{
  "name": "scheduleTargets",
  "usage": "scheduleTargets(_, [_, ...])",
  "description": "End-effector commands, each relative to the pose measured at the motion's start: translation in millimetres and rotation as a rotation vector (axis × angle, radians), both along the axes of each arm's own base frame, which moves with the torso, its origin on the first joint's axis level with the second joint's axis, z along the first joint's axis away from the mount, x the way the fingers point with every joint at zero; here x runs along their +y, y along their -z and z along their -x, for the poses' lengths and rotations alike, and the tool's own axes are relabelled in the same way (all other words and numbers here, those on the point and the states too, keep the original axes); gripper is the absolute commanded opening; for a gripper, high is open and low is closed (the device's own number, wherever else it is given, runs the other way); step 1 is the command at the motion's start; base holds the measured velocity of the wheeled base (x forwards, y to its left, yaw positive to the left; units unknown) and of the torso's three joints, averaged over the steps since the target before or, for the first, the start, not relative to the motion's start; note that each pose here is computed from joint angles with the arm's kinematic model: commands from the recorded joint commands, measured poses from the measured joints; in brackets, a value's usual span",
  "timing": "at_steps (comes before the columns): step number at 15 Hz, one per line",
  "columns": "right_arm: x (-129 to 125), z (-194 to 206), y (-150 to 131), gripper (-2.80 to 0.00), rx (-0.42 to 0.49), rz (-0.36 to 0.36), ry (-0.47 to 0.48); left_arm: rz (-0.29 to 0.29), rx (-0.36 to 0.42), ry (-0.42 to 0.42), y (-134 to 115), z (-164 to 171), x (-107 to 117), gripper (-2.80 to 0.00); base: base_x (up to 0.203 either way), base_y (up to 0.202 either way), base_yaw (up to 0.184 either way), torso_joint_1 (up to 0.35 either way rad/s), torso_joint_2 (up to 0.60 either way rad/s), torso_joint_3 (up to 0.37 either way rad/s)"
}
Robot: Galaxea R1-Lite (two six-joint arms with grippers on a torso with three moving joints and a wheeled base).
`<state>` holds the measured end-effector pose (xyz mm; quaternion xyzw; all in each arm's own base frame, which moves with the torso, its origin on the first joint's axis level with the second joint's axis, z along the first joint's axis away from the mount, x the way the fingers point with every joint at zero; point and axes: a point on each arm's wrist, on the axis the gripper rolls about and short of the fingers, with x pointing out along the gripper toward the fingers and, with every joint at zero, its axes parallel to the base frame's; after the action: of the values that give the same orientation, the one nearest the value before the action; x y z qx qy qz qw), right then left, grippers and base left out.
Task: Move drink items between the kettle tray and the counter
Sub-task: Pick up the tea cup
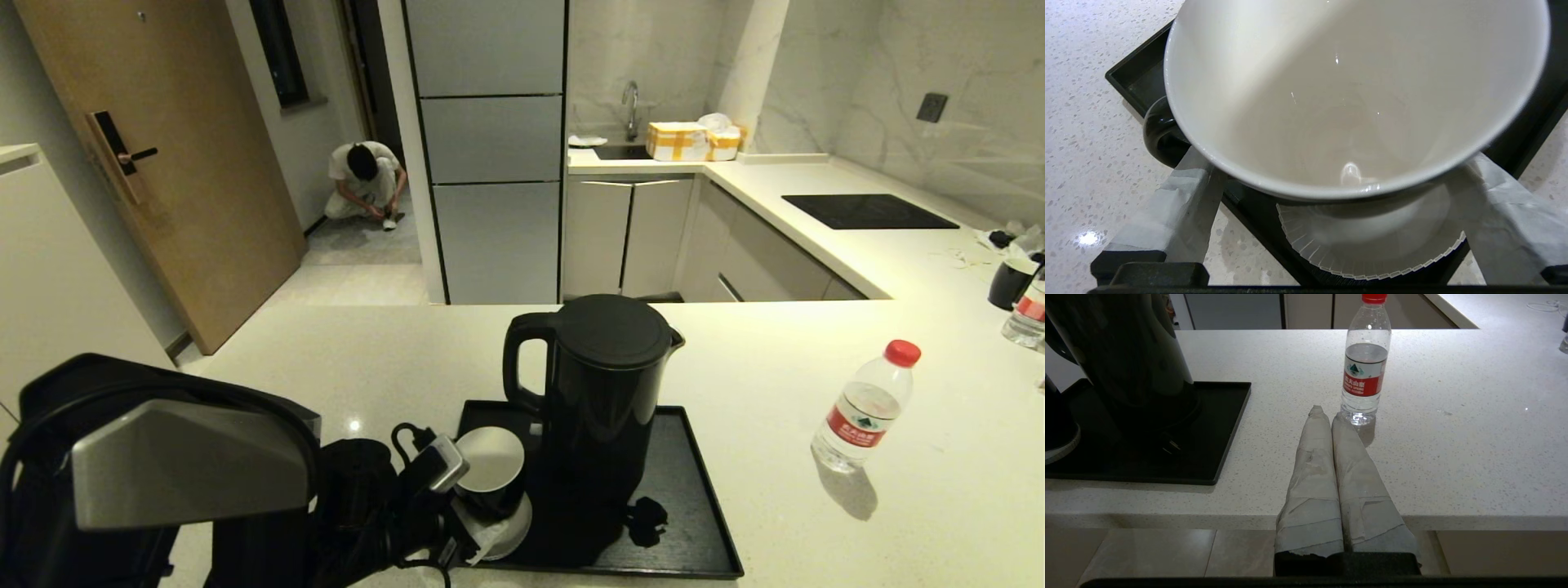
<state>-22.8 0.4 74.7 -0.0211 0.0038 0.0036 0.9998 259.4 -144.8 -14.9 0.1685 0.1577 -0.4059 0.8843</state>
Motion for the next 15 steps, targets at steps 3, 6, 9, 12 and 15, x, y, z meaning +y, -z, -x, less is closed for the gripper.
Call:
scheduleTargets(3, [0.0, -0.1, 0.4, -2.80, 0.002, 0.001, -0.002, 0.006, -0.012, 0.012, -1.1, 0.0, -3.1, 0.00, 0.000, 0.000, 0.000, 0.000, 0.00, 0.000])
scheduleTargets(6, [0.0, -0.1, 0.4, -2.80, 0.002, 0.001, -0.001, 0.013, -0.023, 0.026, -4.8, 1.9, -7.2, 0.00, 0.000, 0.000, 0.000, 0.000, 0.00, 0.000])
scheduleTargets(9, [0.0, -0.1, 0.4, -2.80, 0.002, 0.001, -0.001, 0.025, -0.018, 0.020, -5.4, 0.7, -7.9, 0.00, 0.000, 0.000, 0.000, 0.000, 0.00, 0.000])
scheduleTargets(12, [0.0, -0.1, 0.4, -2.80, 0.002, 0.001, 0.001, 0.029, -0.016, 0.017, -5.4, 0.2, -8.3, 0.00, 0.000, 0.000, 0.000, 0.000, 0.00, 0.000])
scheduleTargets(15, [0.0, -0.1, 0.4, -2.80, 0.002, 0.001, -0.001, 0.045, -0.014, 0.009, -4.7, -3.3, -11.6, 0.00, 0.000, 0.000, 0.000, 0.000, 0.00, 0.000])
